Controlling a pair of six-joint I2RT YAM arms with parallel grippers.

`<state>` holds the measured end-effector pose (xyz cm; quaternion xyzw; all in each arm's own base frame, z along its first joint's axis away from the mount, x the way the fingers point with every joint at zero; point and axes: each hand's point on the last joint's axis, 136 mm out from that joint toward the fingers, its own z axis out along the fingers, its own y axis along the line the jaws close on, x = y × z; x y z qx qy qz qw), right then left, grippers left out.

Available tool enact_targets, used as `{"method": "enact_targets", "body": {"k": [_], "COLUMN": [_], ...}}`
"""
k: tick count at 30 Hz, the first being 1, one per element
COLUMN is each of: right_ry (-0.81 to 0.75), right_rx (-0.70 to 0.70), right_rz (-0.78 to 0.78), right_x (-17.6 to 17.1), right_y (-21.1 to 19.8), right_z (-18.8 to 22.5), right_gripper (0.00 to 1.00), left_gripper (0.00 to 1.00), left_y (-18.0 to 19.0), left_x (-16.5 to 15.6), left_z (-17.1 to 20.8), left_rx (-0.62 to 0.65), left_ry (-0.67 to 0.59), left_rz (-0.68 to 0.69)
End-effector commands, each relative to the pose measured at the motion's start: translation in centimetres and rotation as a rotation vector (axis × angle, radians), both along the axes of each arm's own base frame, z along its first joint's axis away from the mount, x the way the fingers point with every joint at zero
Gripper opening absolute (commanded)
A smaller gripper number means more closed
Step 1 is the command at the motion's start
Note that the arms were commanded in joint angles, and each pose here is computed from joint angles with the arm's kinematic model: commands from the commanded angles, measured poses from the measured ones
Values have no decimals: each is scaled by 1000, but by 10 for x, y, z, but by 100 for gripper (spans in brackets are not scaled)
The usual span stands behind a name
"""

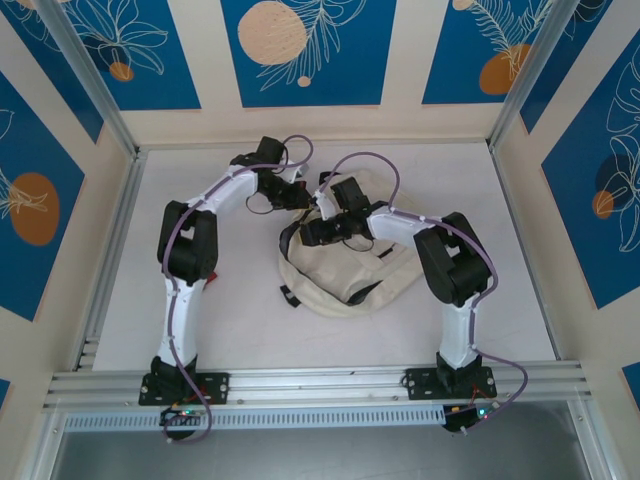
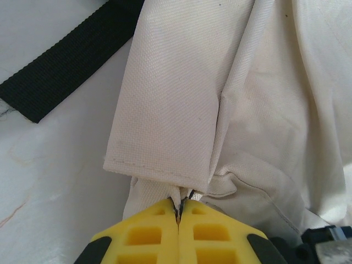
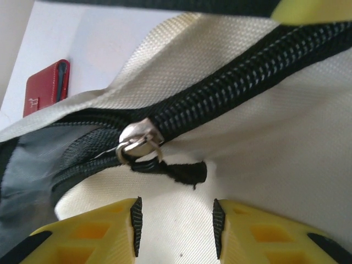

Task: Pack books, pencil case, and school supplies into a backpack

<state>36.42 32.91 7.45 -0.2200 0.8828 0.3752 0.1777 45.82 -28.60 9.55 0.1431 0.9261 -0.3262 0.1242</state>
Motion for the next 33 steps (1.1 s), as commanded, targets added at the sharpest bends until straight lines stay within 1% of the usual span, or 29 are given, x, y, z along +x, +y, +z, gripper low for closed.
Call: {"method": "enact_targets", "body": {"k": [1, 7, 8, 11, 12, 13, 16, 19, 22, 27, 30, 33], "right_ry": [-149, -232, -242, -268, -276, -283, -283, -246, -229, -193, -193, -182], "right_rx": [15, 27, 17, -10, -26, -46, -101, -144, -167, -128, -77, -28], "right_rz": [29, 80, 77, 37, 14, -9, -101, -194, -239, -178, -115, -74], "right_x": [24, 32, 34, 40, 42, 44, 53, 64, 69, 63, 49, 30], "right_y": [9, 16, 15, 8, 4, -1, -22, -43, -52, -39, -28, -22], "right_z": [16, 21, 21, 24, 26, 25, 21, 11, 8, 14, 24, 37], "right_gripper": [40, 33, 28, 9, 4, 1, 0, 0, 0, 0, 0, 0], "left_gripper": [0, 0, 0, 0, 0, 0, 0, 0, 0, 0, 0, 0], "left_y": [-6, -7, -6, -5, -4, -2, -3, -2, -3, -4, -3, 1], "left_x": [0, -1, 0, -1, 0, 0, 0, 0, 0, 1, 2, 7], "left_z": [35, 34, 33, 32, 32, 30, 30, 30, 32, 35, 34, 29], "left_rx": [-48, -51, -51, -44, -41, -34, -33, -33, -35, -41, -34, 0], "left_ry": [-62, -57, -55, -56, -58, -61, -62, -63, -66, -73, -77, -97], "left_rz": [-9, -3, -1, 4, 7, 10, 10, 10, 8, 8, 13, 26]}}
